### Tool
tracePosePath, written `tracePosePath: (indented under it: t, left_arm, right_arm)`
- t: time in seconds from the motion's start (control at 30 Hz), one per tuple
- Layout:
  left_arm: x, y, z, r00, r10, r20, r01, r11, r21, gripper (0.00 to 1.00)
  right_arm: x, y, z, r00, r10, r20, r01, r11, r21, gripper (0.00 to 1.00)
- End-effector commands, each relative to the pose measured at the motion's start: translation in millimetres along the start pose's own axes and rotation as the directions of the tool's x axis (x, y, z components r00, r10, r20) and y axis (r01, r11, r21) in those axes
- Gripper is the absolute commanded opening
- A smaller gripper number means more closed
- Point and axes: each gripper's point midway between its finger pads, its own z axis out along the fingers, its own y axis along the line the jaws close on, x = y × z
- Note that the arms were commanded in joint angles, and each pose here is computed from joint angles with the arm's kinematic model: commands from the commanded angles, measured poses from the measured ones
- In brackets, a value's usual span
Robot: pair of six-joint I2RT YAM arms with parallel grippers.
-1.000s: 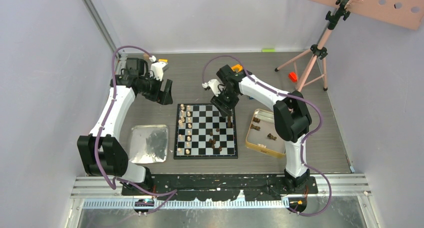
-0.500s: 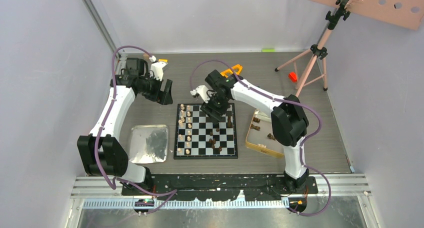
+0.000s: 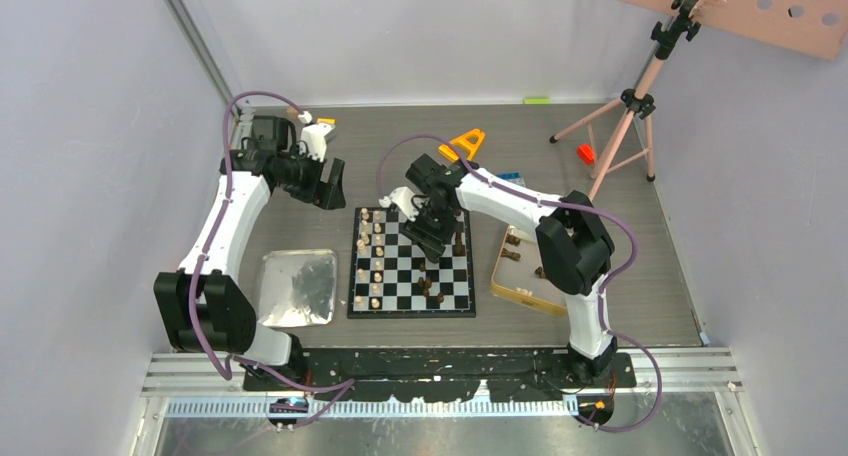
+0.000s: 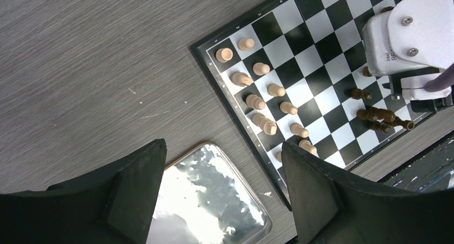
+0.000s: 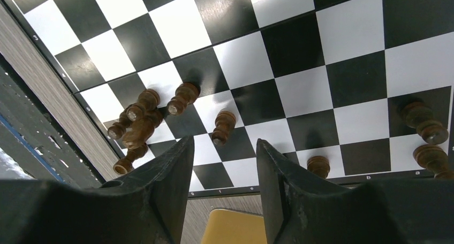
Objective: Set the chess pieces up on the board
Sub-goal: Move the chess piece to the chessboard.
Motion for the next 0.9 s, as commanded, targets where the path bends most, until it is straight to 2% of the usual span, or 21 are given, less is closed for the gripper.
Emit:
tracePosePath:
  t: [0.0, 0.3, 0.43, 0.57, 0.63, 0.87]
  left_arm:
    - [-16, -2, -13, 0.997, 0.037, 0.067, -0.036, 0.999, -0.010, 0.81]
    - [-15, 0, -14, 0.997, 0.047, 0.067, -0.045, 0.999, -0.024, 0.82]
    - [-15, 1, -15, 0.997, 0.048, 0.066, -0.046, 0.998, -0.034, 0.82]
    - [-15, 1, -16, 0.996, 0.050, 0.068, -0.048, 0.998, -0.035, 0.82]
    - [-15, 0, -17, 0.996, 0.051, 0.068, -0.049, 0.998, -0.036, 0.82]
    - [-15, 0, -18, 0.996, 0.051, 0.074, -0.049, 0.998, -0.037, 0.82]
  right_arm:
    - [3, -1, 6, 1.000, -0.016, -0.012, 0.016, 1.000, 0.001, 0.51]
    - [1, -1, 15, 1.000, -0.008, -0.009, 0.008, 1.000, -0.017, 0.42]
    - [2, 0, 17, 1.000, -0.006, -0.013, 0.006, 1.000, -0.022, 0.29]
    - [7, 2, 12, 1.000, -0.010, -0.020, 0.009, 1.000, -0.017, 0.10]
    - [10, 2, 9, 1.000, -0.013, -0.026, 0.013, 1.000, -0.010, 0.06]
    - [24, 2, 2, 0.999, -0.018, -0.051, 0.019, 1.000, 0.016, 0.02]
